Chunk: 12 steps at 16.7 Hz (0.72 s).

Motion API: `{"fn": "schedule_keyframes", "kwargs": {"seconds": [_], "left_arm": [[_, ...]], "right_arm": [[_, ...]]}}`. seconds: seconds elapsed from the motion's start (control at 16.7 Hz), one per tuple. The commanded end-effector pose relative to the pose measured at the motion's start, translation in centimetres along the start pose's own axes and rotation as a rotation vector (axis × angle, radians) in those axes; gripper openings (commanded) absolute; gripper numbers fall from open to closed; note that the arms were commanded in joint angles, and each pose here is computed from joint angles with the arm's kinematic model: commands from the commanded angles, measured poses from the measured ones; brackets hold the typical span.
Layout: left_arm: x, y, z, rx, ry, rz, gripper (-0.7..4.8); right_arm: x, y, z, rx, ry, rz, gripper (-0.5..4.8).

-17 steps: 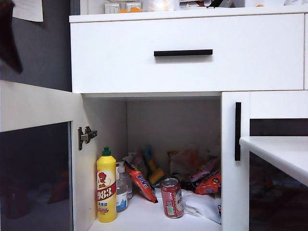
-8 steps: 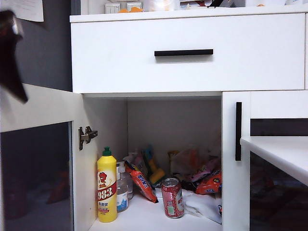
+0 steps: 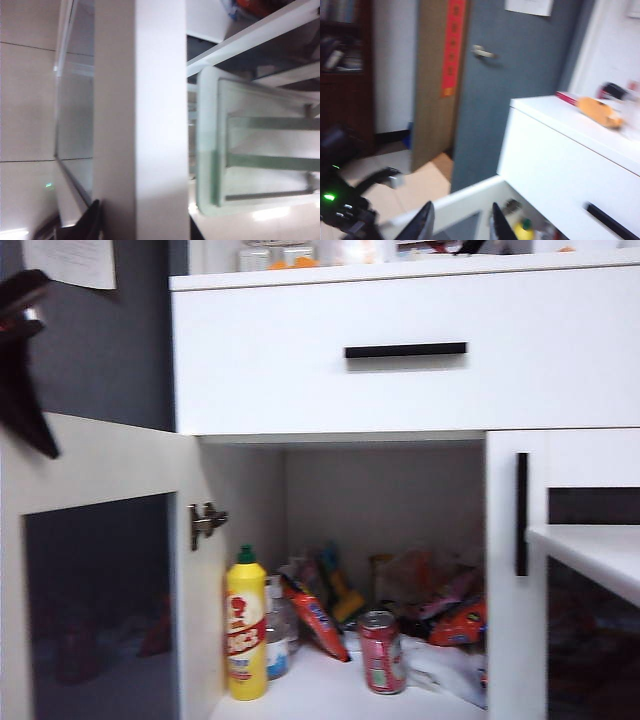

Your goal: Open the left door of the white cabinet, pick up a can of beverage from the table on the right, place it inside the cabinet, and finally close the cabinet door.

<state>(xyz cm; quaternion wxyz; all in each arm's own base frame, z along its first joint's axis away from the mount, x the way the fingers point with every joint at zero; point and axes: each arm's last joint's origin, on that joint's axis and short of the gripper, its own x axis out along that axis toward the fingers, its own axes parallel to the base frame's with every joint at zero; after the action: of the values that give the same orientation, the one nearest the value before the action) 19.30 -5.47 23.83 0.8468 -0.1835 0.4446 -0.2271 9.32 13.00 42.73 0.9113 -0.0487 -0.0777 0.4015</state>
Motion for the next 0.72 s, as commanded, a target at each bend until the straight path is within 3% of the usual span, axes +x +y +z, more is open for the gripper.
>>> {"fn": "schedule_keyframes", "kwargs": {"seconds": [0.06, 0.12, 0.18, 0.24, 0.36, 0.48, 0.72], "left_arm": [[0.0, -5.1, 1.8, 0.196, -0.065, -0.562, 0.76], [0.3, -6.3, 1.4, 0.208, -0.046, -0.601, 1.33], [0.5, -8.3, 0.7, 0.229, -0.016, -0.679, 2.46], [0.6, -9.8, 0.0, 0.271, 0.001, -0.741, 3.11], [0.6, -12.4, -1.2, 0.351, -0.026, -0.801, 3.24], [1.0, -14.4, -1.8, 0.353, -0.073, -0.851, 3.23], [1.4, -13.7, -1.4, 0.362, -0.129, -0.748, 2.68]], "right_arm": [[-0.3, -0.1, 0.4, 0.005, -0.026, -0.007, 1.48], [-0.4, -0.2, 0.4, 0.005, -0.029, -0.008, 1.48], [-0.7, -0.2, 0.6, 0.007, -0.039, -0.011, 1.47], [-1.2, -0.5, 0.8, 0.008, -0.053, -0.020, 1.48], [-1.7, -0.8, 1.1, 0.005, -0.079, 0.002, 1.48], [-1.8, -1.5, 1.1, 0.000, -0.075, -0.069, 1.48], [-1.9, -2.5, 1.0, -0.009, -0.070, -0.142, 1.47]]}}
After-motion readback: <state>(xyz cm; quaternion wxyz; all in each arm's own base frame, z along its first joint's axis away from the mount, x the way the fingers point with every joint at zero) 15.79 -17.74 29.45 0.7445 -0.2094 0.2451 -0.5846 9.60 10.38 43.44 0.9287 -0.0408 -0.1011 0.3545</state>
